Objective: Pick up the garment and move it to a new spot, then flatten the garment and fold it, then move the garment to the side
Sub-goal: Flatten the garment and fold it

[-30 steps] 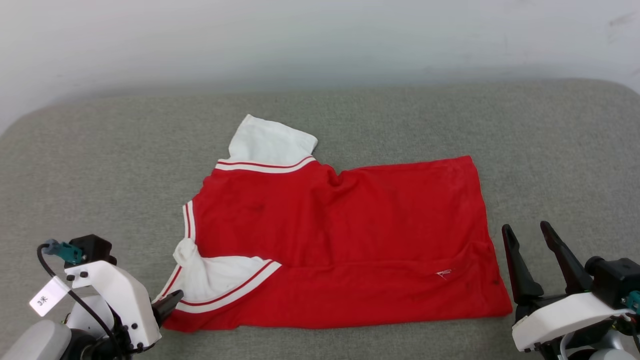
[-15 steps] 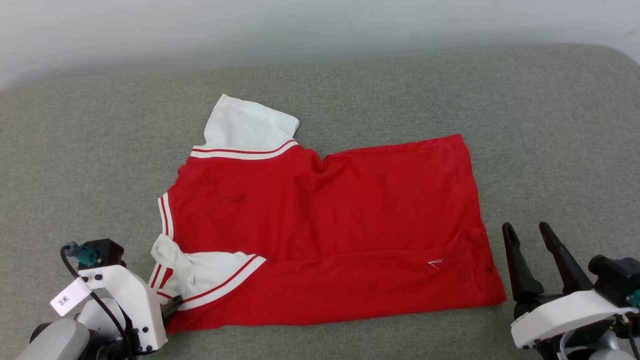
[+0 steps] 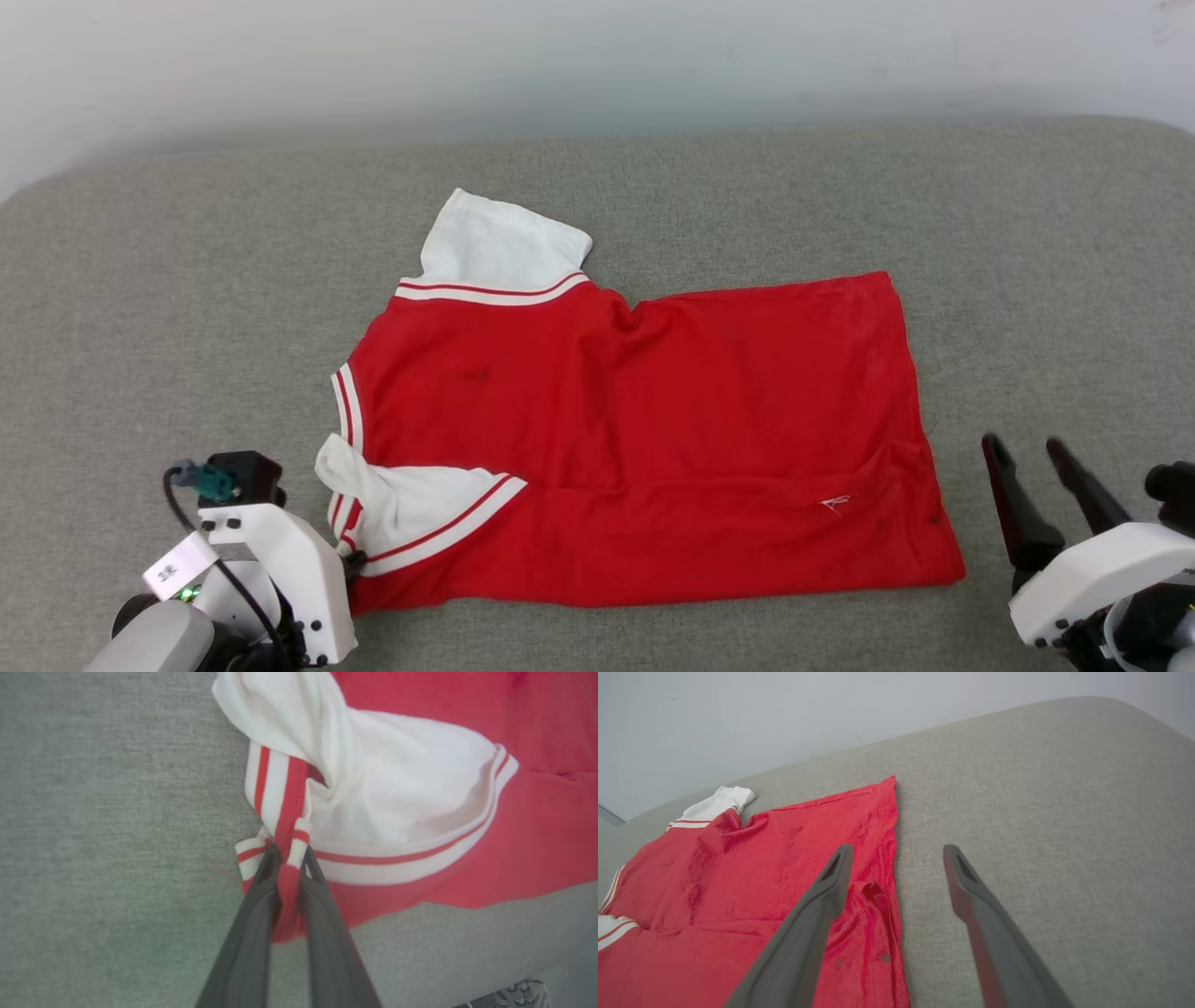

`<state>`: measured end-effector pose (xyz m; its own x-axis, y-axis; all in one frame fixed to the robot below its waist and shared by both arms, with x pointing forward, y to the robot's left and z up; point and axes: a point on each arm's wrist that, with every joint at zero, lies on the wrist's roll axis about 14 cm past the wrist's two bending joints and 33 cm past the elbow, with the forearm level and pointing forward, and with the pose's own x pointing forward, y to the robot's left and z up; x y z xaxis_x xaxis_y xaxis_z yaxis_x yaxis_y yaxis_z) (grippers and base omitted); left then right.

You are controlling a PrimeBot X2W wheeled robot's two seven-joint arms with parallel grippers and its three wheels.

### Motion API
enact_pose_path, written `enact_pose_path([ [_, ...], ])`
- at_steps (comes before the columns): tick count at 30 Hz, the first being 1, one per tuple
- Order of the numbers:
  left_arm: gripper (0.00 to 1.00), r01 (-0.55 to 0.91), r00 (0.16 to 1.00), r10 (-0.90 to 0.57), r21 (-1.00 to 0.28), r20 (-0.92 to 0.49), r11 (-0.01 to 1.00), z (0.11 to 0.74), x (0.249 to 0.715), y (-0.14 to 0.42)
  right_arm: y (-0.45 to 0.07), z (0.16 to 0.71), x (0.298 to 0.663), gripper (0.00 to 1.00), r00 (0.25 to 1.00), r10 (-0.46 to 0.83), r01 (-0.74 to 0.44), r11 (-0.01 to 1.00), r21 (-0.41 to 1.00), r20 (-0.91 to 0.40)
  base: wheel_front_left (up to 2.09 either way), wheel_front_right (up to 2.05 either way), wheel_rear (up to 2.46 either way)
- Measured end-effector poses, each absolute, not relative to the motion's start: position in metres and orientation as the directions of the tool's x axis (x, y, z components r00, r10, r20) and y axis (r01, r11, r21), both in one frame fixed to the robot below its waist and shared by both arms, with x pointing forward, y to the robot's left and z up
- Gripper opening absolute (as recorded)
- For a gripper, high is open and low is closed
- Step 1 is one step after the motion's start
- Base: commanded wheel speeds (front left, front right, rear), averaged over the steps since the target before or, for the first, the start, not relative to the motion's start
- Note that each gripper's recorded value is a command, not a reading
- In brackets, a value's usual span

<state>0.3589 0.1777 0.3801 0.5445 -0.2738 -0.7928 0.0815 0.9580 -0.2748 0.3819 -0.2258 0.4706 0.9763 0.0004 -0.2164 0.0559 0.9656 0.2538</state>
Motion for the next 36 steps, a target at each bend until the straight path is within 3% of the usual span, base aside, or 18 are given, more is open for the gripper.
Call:
enact_pose_path([
  [6, 0.0, 0.118, 0.632, -0.271, -0.256, -0.726, 0.96, 0.408, 0.365, 0.179, -0.23, 0.428, 0.36, 1.0, 0.846, 0.084, 0.046, 0.973, 0.228, -0.527, 0.0, 0.0, 0.0],
  [9, 0.0, 0.13, 0.661, -0.274, -0.253, -0.698, 0.959, 0.418, 0.369, 0.178, -0.223, 0.417, 0.352, 1.0, 0.773, 0.137, 0.018, 0.971, 0.237, -0.619, 0.0, 0.0, 0.0],
  [25, 0.0, 0.128, 0.673, -0.268, -0.247, -0.69, 0.96, 0.415, 0.38, 0.176, -0.177, 0.365, 0.354, 1.0, 0.541, 0.283, -0.082, 0.955, 0.285, -0.792, 0.0, 0.0, 0.0],
  [26, 0.0, 0.127, 0.674, -0.266, -0.247, -0.689, 0.961, 0.415, 0.38, 0.177, -0.176, 0.363, 0.353, 0.5, 0.534, 0.285, -0.085, 0.955, 0.285, -0.796, 0.0, 0.0, 0.0],
  [27, 0.0, 0.126, 0.675, -0.267, -0.248, -0.688, 0.96, 0.415, 0.38, 0.177, -0.175, 0.362, 0.353, 0.19, 0.53, 0.287, -0.086, 0.954, 0.286, -0.798, 0.0, 0.0, 0.0],
  [28, 0.0, 0.126, 0.675, -0.267, -0.249, -0.688, 0.96, 0.415, 0.38, 0.176, -0.174, 0.362, 0.353, 0.0, 0.528, 0.289, -0.086, 0.953, 0.289, -0.798, 0.0, 0.0, 0.0],
  [36, 0.0, 0.13, 0.697, -0.274, -0.259, -0.663, 0.957, 0.421, 0.379, 0.175, -0.178, 0.375, 0.361, 0.0, 0.578, 0.285, -0.097, 0.954, 0.283, -0.764, 0.0, 0.0, 0.0],
])
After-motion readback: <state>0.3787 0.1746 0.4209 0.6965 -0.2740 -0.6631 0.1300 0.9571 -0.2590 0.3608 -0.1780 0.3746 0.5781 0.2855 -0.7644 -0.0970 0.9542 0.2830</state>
